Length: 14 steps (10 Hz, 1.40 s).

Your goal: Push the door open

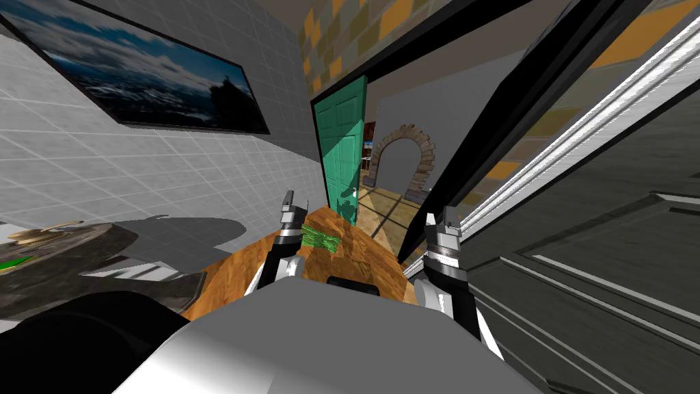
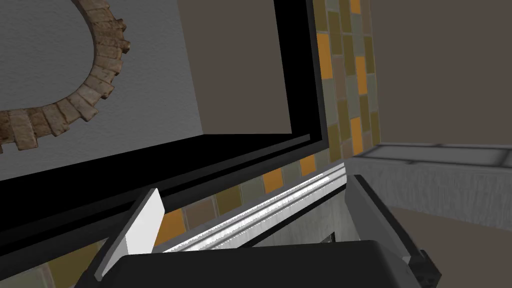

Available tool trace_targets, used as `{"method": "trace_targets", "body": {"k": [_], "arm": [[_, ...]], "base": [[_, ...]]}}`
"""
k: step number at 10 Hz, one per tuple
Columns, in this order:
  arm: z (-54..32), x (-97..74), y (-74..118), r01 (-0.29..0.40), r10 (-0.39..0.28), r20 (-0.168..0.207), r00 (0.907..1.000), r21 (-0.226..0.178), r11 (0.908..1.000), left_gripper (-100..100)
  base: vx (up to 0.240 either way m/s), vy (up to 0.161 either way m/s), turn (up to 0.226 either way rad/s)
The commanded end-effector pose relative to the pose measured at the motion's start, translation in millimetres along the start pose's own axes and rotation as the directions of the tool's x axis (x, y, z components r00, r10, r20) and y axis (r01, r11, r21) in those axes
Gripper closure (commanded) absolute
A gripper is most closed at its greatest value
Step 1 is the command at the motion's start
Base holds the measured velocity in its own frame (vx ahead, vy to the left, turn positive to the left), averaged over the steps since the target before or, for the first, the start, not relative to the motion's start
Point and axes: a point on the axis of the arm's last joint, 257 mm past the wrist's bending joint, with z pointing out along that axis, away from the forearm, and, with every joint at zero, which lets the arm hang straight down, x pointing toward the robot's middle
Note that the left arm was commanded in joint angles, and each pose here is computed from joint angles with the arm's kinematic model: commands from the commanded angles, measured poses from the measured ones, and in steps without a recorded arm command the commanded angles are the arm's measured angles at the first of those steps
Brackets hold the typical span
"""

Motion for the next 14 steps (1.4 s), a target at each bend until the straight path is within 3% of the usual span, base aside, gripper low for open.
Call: {"method": "trace_targets", "body": {"k": [1, 14], "arm": [[-1.4, 4.8, 10.4, 0.010, -0.011, -0.017, 0.9998, -0.012, 0.9999, -100], [-21.8, 40.7, 94.6, 0.083, -0.098, -0.130, 0.9866, -0.119, 0.9894, -100]], "base": [[0.069, 0.017, -0.038], [0.106, 0.011, -0.037]]}}
